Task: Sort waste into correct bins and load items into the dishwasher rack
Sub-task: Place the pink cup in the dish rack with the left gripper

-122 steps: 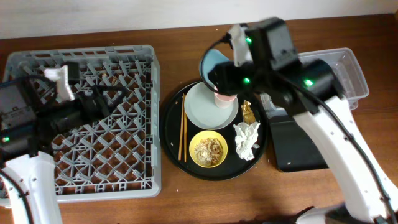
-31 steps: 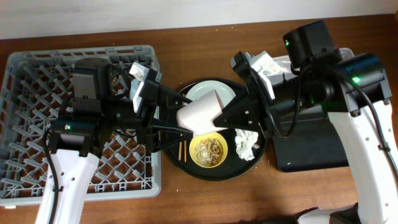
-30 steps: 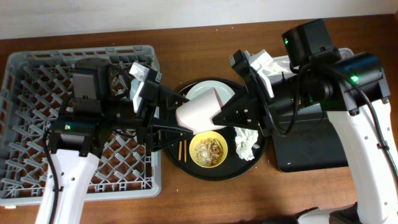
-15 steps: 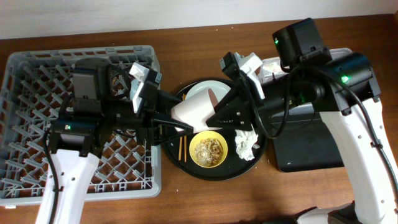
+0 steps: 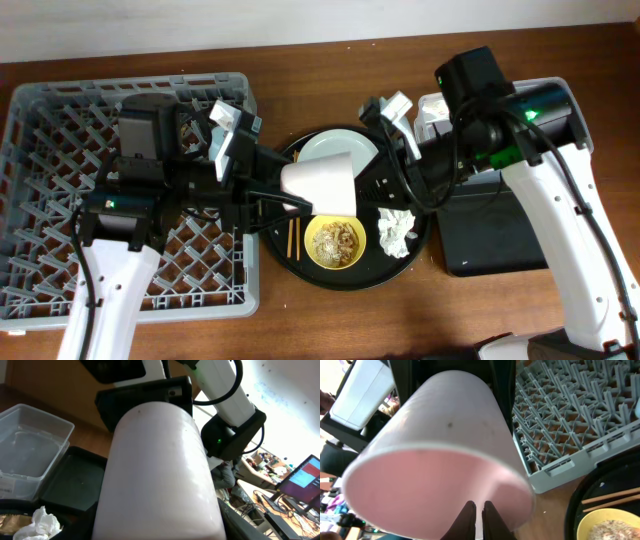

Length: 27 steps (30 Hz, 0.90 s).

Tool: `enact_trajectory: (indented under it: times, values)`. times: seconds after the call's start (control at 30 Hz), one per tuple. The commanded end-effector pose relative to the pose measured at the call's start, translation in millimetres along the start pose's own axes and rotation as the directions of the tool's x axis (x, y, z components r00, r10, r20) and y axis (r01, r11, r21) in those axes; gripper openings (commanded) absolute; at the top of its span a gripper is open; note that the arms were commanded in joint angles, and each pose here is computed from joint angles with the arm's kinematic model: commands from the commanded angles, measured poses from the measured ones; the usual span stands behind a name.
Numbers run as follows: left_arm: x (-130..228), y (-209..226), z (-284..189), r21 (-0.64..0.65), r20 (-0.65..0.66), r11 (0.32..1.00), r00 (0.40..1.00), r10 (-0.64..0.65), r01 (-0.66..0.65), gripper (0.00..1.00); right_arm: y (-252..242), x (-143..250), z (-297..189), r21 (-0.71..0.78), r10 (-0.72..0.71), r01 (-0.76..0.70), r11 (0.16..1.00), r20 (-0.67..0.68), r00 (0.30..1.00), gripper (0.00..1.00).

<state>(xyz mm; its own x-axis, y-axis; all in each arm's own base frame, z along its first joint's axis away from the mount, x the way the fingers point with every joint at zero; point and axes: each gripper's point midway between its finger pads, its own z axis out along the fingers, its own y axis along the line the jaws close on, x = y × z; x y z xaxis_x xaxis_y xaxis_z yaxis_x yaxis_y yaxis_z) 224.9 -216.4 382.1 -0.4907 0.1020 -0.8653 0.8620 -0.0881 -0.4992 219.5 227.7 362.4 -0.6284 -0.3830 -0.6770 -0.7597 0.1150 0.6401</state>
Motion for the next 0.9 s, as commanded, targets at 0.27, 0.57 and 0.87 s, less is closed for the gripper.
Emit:
enact_trajectory:
  times: [0.27,0.57,0.87]
  values:
    - [66,137,-204,-0.879,0.323,0.232,0.879,-0.352,0.416,0.03,-94,33,-115,0.394,0.219,-0.274,0.877,0.179,0.959,0.12]
    - [154,181,-197,-0.944,0.294,-0.069,0.730,-0.618,0.322,0.03,-136,84,-193,0.649,0.324,-0.398,0.649,0.237,0.916,0.99]
    - [165,201,-180,-0.954,0.271,-0.083,0.713,-0.646,0.287,0.03,-136,84,-193,0.649,0.324,-0.398,0.649,0.237,0.916,0.99]
